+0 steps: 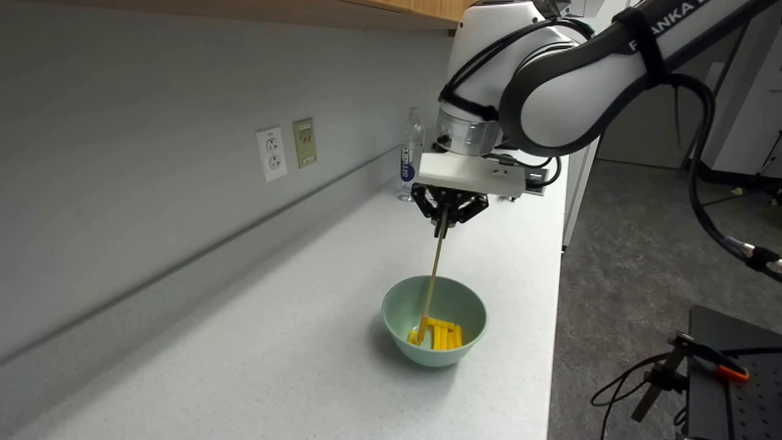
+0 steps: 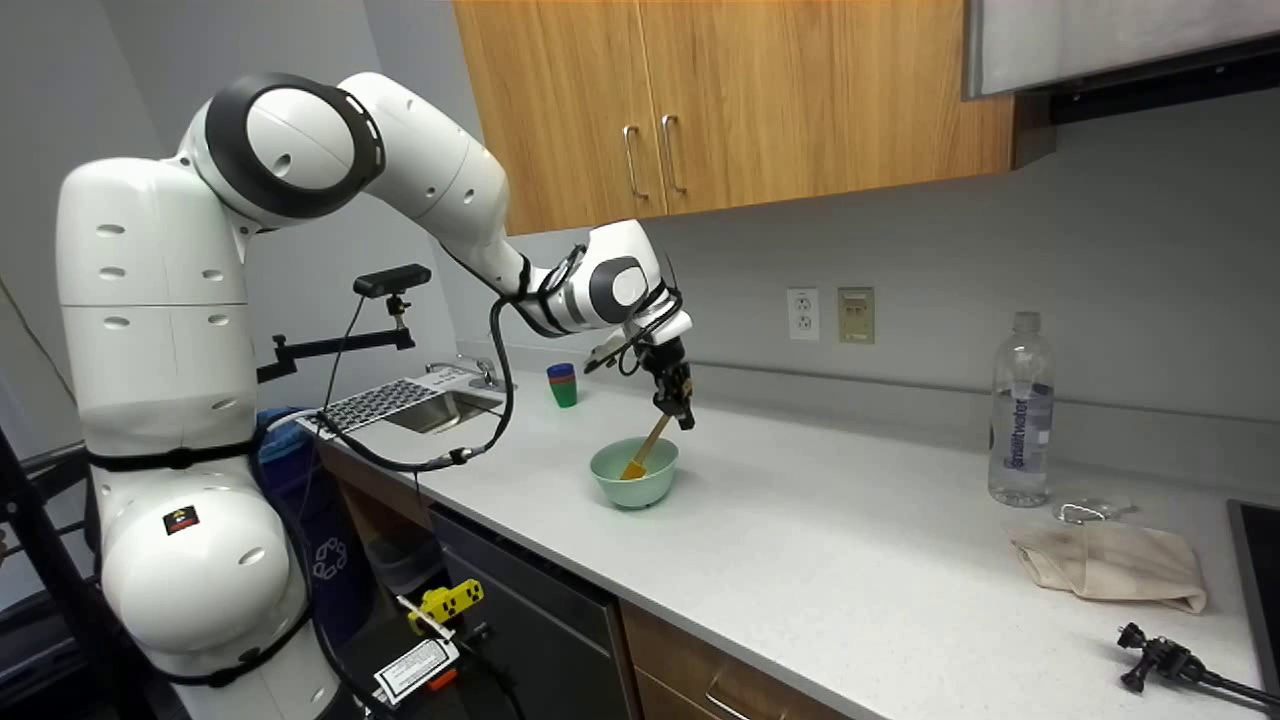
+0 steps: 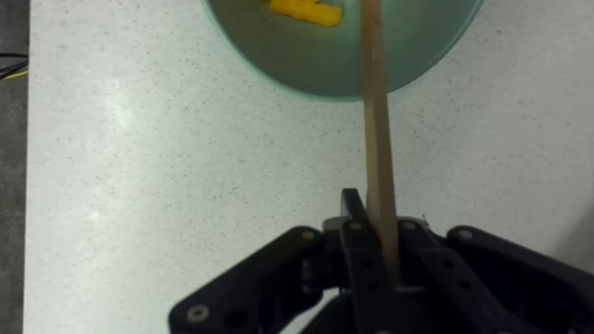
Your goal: Stir the contents of the blue bowl
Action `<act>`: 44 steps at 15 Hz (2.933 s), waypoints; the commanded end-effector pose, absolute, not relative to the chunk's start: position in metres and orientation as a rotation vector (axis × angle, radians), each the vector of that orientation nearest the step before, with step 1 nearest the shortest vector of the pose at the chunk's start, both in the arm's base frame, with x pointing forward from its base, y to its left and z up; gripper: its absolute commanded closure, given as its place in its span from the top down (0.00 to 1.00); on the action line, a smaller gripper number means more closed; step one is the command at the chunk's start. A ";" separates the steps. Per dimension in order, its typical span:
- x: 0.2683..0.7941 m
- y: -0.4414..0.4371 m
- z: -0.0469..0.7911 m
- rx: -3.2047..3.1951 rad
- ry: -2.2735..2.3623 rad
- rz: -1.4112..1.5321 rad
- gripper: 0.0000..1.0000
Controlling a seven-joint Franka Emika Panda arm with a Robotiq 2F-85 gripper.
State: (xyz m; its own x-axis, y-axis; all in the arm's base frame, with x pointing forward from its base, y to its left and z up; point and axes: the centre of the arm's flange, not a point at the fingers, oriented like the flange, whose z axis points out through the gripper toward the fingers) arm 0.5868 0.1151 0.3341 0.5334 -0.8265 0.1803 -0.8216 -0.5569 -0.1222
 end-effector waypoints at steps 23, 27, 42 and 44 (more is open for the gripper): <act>0.601 0.105 0.340 -2.663 1.541 -0.459 0.02; 0.597 0.102 0.325 -2.805 1.473 -0.306 0.02; 0.609 0.100 0.338 -2.657 1.619 -0.685 0.02; 0.610 0.104 0.339 -2.634 1.620 -0.639 0.02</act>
